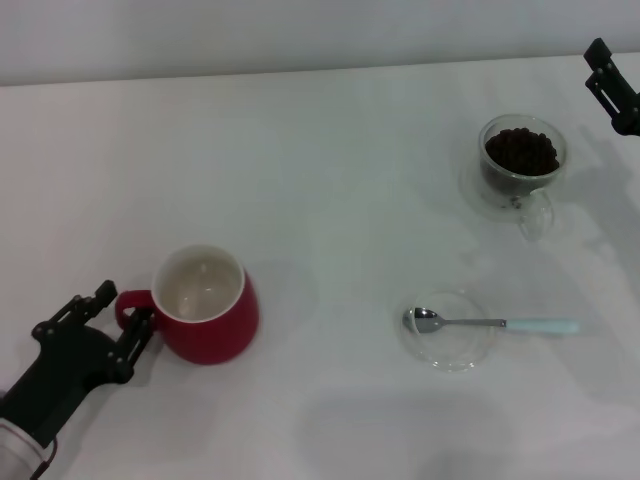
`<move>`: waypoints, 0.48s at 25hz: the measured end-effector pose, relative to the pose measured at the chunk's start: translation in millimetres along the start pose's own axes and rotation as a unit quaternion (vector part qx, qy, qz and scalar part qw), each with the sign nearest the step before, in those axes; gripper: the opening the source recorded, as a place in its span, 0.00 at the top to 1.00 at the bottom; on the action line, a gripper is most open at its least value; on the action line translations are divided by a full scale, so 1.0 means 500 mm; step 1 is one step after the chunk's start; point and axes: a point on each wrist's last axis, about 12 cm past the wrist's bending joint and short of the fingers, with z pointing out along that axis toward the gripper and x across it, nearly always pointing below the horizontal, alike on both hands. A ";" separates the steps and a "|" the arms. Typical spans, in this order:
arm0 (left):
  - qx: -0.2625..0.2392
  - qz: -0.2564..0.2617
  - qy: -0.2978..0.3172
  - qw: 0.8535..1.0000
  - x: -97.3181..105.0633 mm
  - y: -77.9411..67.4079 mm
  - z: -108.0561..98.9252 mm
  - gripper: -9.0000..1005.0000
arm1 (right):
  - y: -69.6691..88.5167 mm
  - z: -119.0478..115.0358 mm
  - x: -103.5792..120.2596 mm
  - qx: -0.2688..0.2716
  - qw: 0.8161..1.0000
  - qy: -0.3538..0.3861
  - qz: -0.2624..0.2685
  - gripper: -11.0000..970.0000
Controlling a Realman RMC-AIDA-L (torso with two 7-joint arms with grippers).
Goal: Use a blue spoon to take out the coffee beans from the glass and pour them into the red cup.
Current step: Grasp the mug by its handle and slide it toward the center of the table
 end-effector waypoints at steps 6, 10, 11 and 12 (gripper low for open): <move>0.033 0.013 0.010 0.999 -0.006 -0.013 0.029 0.51 | 0.000 0.000 0.000 0.000 1.000 0.000 -0.001 0.19; 0.045 0.019 0.013 0.999 -0.011 -0.017 0.043 0.53 | -0.001 0.000 -0.001 0.000 1.000 0.000 -0.002 0.19; 0.046 0.019 0.013 0.999 -0.012 -0.017 0.045 0.54 | -0.002 0.000 -0.001 0.000 1.000 0.000 -0.002 0.19; 0.047 0.020 0.013 0.999 -0.013 -0.017 0.048 0.54 | -0.002 0.000 -0.001 0.000 1.000 0.000 -0.002 0.19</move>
